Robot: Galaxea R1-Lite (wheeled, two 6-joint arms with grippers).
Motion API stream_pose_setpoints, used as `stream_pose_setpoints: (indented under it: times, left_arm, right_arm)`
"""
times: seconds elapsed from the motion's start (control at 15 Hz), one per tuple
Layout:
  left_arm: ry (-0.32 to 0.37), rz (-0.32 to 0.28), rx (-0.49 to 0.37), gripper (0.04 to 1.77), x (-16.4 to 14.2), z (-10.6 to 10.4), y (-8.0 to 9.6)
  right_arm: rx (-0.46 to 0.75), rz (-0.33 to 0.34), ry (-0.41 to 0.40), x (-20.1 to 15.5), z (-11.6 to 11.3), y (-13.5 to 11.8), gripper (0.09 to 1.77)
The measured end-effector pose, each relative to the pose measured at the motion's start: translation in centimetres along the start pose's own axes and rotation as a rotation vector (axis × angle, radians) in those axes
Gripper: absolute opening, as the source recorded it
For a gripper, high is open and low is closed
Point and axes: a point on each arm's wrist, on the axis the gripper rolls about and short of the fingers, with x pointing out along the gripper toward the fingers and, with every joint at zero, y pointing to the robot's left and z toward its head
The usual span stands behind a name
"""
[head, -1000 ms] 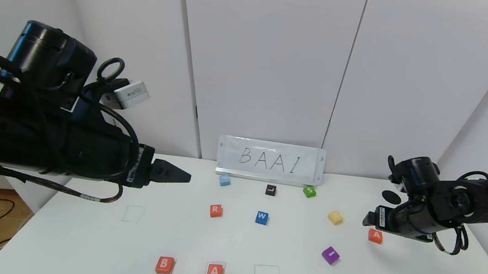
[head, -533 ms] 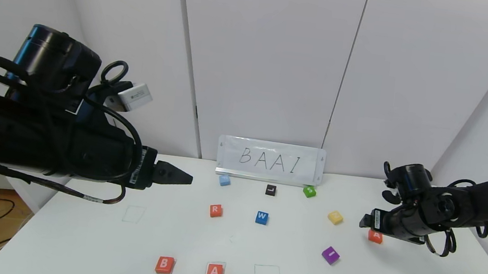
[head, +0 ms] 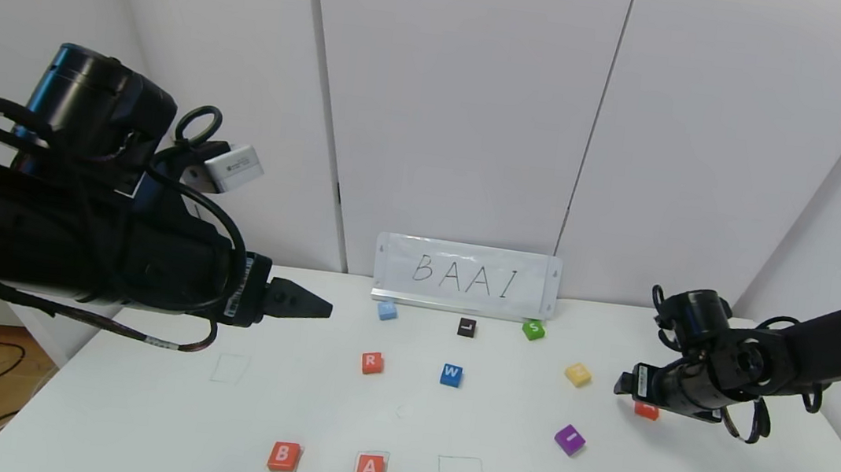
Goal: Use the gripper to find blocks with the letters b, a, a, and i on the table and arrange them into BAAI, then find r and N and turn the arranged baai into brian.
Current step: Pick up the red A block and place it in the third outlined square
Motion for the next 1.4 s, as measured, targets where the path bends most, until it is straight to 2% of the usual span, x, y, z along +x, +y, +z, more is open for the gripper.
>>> stream_pose_setpoints:
  times: [1.13, 1.2, 1.4]
  left_arm:
    - [0.013, -0.004, 0.019, 1.72, 0.3, -0.3, -0.1]
    - [0.014, -0.005, 0.019, 1.72, 0.4, -0.3, -0.1]
    - [0.016, -0.005, 0.019, 1.72, 0.4, -0.3, -0.1]
  right_arm:
    - [0.029, 0.004, -0.009, 1.4, -0.2, 0.3, 1.71]
    - [0.028, 0.004, -0.009, 1.4, -0.2, 0.3, 1.62]
    - [0.028, 0.004, -0.007, 1.4, -0.2, 0.3, 1.13]
